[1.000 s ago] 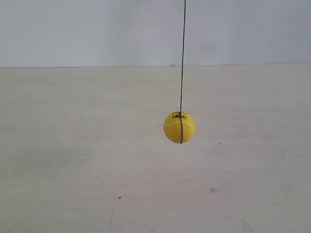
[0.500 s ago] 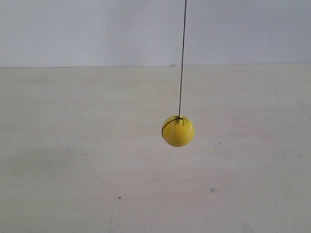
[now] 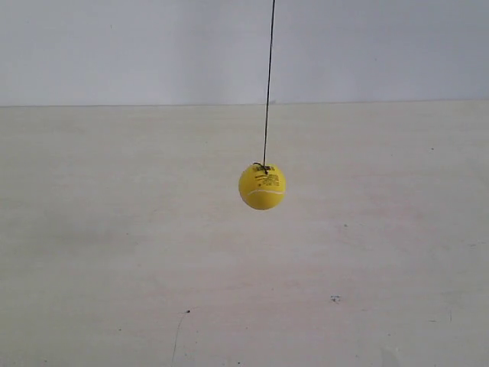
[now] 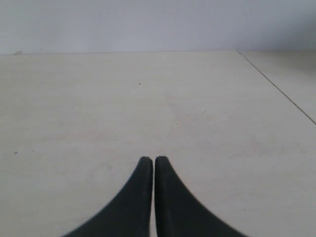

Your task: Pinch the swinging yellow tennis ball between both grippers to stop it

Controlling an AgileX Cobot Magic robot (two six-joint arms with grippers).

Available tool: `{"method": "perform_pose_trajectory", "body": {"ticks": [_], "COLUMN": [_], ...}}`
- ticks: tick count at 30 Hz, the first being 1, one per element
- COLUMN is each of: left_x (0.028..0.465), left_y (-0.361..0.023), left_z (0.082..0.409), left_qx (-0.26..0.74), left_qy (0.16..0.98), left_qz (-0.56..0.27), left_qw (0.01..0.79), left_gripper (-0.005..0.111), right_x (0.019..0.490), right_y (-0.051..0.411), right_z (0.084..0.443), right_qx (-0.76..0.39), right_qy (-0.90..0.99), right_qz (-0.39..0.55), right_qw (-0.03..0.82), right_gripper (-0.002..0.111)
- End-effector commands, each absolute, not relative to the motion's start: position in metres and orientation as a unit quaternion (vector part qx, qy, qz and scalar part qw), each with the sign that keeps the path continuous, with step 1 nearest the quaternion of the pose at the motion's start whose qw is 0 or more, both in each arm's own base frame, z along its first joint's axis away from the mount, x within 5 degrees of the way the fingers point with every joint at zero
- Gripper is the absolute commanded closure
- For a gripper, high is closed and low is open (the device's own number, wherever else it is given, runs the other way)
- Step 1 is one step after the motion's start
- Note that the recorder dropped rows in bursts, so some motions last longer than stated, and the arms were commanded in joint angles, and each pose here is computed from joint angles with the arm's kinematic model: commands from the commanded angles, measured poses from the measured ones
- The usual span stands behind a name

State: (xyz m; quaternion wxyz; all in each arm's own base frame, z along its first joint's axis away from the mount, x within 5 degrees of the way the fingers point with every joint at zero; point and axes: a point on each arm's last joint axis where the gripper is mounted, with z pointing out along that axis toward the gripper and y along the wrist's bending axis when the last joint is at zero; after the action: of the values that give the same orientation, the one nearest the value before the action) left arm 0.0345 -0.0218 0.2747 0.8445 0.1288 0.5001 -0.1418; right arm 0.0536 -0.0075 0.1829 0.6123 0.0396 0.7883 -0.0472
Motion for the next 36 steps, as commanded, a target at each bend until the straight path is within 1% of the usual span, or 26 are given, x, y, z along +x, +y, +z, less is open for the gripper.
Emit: {"method": "perform_pose_trajectory", "body": {"ticks": [1,4,7,10,18,36], "left_x": [0.048,0.053,0.055,0.056,0.054,0.054], "left_y": [-0.01,-0.003,0.001,0.003,0.007,0.007], "left_z": [0.249,0.234,0.218,0.21,0.185,0.186], "left_qx": [0.044,-0.011,-0.043,-0.039,-0.006,-0.009], "left_qy": [0.592,0.631,0.667,0.689,0.781,0.779], "left_qz": [-0.081,-0.05,-0.03,0.0,0.06,0.056], "left_qw": [0.801,0.774,0.743,0.723,0.622,0.625], "left_gripper": [0.102,0.102,0.102,0.102,0.102,0.102], "right_x": [0.053,0.053,0.053,0.053,0.053,0.053], "right_y": [-0.008,-0.008,-0.008,-0.008,-0.008,-0.008], "right_z": [0.184,0.184,0.184,0.184,0.184,0.184], "right_qx": [0.038,0.038,0.038,0.038,0.038,0.038], "right_qy": [0.786,0.786,0.786,0.786,0.786,0.784], "right_qz": [-0.05,-0.05,-0.05,-0.05,-0.05,-0.05], "right_qw": [0.616,0.616,0.616,0.616,0.616,0.617], "right_gripper": [0.108,0.108,0.108,0.108,0.108,0.108]}}
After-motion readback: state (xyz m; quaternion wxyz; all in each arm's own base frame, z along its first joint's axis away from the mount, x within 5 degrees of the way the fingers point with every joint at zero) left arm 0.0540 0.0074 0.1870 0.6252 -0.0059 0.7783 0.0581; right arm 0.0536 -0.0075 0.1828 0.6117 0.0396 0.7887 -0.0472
